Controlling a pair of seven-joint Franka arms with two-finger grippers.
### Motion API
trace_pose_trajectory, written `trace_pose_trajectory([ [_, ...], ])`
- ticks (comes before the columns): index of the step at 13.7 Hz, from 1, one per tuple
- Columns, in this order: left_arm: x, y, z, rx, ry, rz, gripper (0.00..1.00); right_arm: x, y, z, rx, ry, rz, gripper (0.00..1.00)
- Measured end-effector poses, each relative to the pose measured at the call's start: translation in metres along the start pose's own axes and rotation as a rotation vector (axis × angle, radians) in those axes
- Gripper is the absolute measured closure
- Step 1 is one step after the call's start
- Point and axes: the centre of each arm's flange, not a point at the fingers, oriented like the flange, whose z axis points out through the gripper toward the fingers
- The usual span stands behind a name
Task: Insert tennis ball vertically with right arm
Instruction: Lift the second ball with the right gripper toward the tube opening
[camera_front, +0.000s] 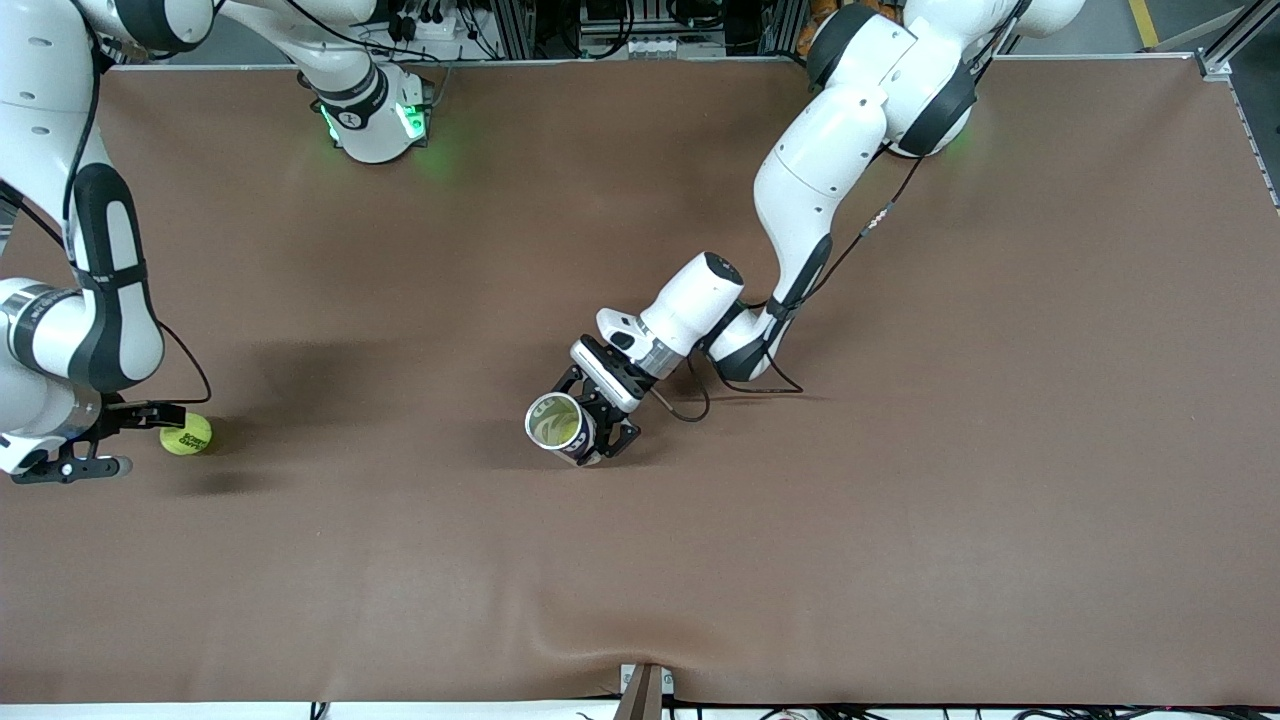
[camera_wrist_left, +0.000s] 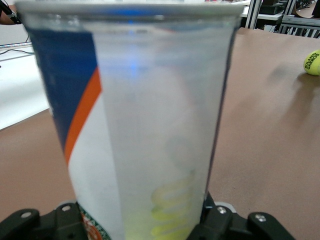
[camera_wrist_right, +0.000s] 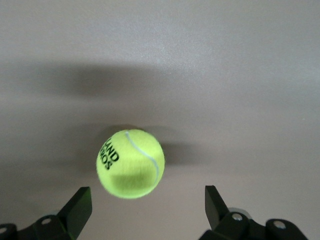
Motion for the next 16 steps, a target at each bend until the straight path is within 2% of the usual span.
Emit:
trace_pose_trajectory([
  [7,-0.002,0.000,0.000,-0.001,-0.004,0.000,0.21,0.004,-0.009,0.033,0.023,0.018,0.018,0.00],
  [9,-0.002,0.000,0.000,-0.001,-0.003,0.000,0.21,0.004,-0.009,0.033,0.035,0.023,0.030,0.19],
  [10,-0.001,0.000,0.000,-0.001,-0.003,0.000,0.21,0.004,-0.009,0.033,0.044,0.029,0.040,0.32],
  [11,-0.001,0.000,0.000,0.000,-0.002,0.000,0.21,0.003,-0.007,0.032,0.050,0.034,0.049,0.35],
  [16,0.004,0.000,0.000,0.000,0.008,-0.001,0.21,0.003,-0.007,0.032,0.059,0.039,0.059,0.35],
])
